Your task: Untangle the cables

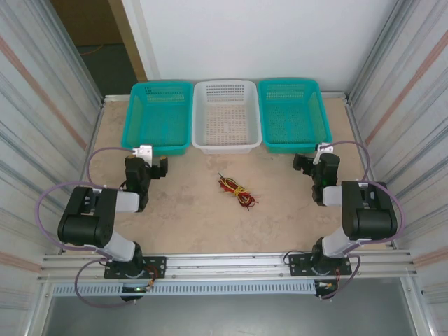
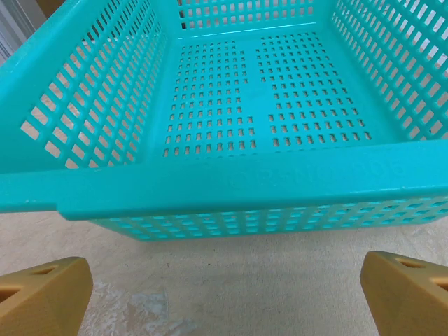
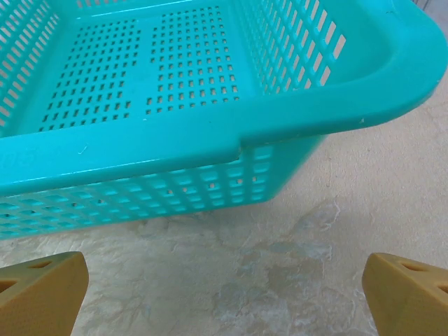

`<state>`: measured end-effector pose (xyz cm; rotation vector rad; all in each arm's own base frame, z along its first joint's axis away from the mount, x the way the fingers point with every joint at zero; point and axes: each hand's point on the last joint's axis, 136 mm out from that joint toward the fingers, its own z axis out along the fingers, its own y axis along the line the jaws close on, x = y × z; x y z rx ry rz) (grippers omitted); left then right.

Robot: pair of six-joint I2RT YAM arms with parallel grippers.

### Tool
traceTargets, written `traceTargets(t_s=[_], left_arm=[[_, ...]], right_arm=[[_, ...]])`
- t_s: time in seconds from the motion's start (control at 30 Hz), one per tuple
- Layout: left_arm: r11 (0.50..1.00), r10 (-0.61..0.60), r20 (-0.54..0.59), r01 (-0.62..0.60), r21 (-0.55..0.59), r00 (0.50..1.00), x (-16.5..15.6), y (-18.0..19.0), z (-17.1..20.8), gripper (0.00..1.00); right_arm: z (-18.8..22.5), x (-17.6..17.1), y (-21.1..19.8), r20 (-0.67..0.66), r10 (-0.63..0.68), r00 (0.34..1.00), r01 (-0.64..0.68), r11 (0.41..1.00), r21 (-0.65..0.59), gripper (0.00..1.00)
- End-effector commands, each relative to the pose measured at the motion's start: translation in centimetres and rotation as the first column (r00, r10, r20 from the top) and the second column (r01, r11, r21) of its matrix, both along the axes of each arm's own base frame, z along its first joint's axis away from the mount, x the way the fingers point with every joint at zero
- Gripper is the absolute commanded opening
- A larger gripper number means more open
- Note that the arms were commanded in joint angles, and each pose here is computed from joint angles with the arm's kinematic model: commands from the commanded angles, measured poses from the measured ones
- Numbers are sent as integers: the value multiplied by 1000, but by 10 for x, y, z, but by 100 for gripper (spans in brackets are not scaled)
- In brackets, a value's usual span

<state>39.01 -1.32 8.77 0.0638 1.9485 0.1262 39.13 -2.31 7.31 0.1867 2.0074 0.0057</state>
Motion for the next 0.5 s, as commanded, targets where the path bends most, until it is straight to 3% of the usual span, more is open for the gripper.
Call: traceTargets(t_s=[0.0,0.47], left_arm=[[1000,16,26,-16,15,1000,1,6,7,99],[1000,0,-1,0,-23,1000,4,8,5,99]], right_arm=[[8,3,2,24,24,999,-24,1000,-21,99],[9,3,2,27,23,999,-23,1000,-18,99]])
